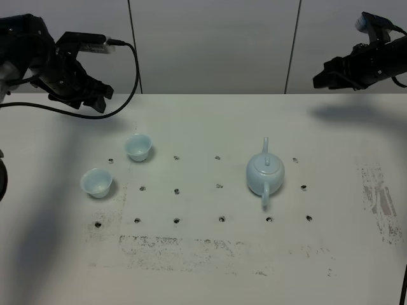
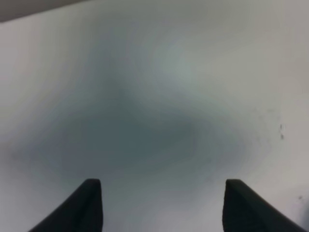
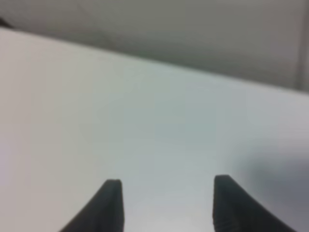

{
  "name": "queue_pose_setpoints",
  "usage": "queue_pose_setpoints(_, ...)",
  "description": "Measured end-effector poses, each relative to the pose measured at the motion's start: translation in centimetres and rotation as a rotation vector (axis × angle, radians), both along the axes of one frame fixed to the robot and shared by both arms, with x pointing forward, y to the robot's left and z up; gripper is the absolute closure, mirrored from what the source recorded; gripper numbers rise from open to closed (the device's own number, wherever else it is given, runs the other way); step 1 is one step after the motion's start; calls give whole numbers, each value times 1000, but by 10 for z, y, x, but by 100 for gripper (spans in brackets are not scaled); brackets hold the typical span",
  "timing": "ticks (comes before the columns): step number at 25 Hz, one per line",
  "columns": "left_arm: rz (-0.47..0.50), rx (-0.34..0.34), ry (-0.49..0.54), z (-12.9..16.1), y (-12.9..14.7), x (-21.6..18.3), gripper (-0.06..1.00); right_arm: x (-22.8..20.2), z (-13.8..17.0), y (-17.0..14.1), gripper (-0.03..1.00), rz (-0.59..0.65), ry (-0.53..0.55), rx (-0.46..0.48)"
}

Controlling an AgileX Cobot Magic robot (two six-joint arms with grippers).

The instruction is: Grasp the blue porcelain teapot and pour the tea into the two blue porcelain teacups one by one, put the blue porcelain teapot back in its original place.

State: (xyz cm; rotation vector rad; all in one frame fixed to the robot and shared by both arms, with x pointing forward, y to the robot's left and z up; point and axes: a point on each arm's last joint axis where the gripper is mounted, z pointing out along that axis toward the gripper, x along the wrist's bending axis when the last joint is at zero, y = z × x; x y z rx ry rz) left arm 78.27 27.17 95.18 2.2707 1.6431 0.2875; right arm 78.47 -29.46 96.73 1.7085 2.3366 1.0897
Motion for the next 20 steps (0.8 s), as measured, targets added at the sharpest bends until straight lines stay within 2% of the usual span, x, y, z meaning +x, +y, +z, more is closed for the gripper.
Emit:
queue_pose_setpoints(4,-71,82,-27,24,-2,-19,35,-18,9,-7,53,-42,70,-159)
queue_pose_setpoints(8,-50,88,-46,55,1,-39,35,-33,40,-14,54,-69,71,-249)
queue_pose_setpoints(11,-23,84,-59,71,9,-50,35,-40,52,-18,55,-84,94,-290)
queue_pose_setpoints(15,48,80,-100,90,34,-75,38,-42,49,-23,55,-115,126,-299)
queue_pose_setpoints(20,127,96,-201,104,59,-131,44,-45,54,-24,55,-140,133,-289)
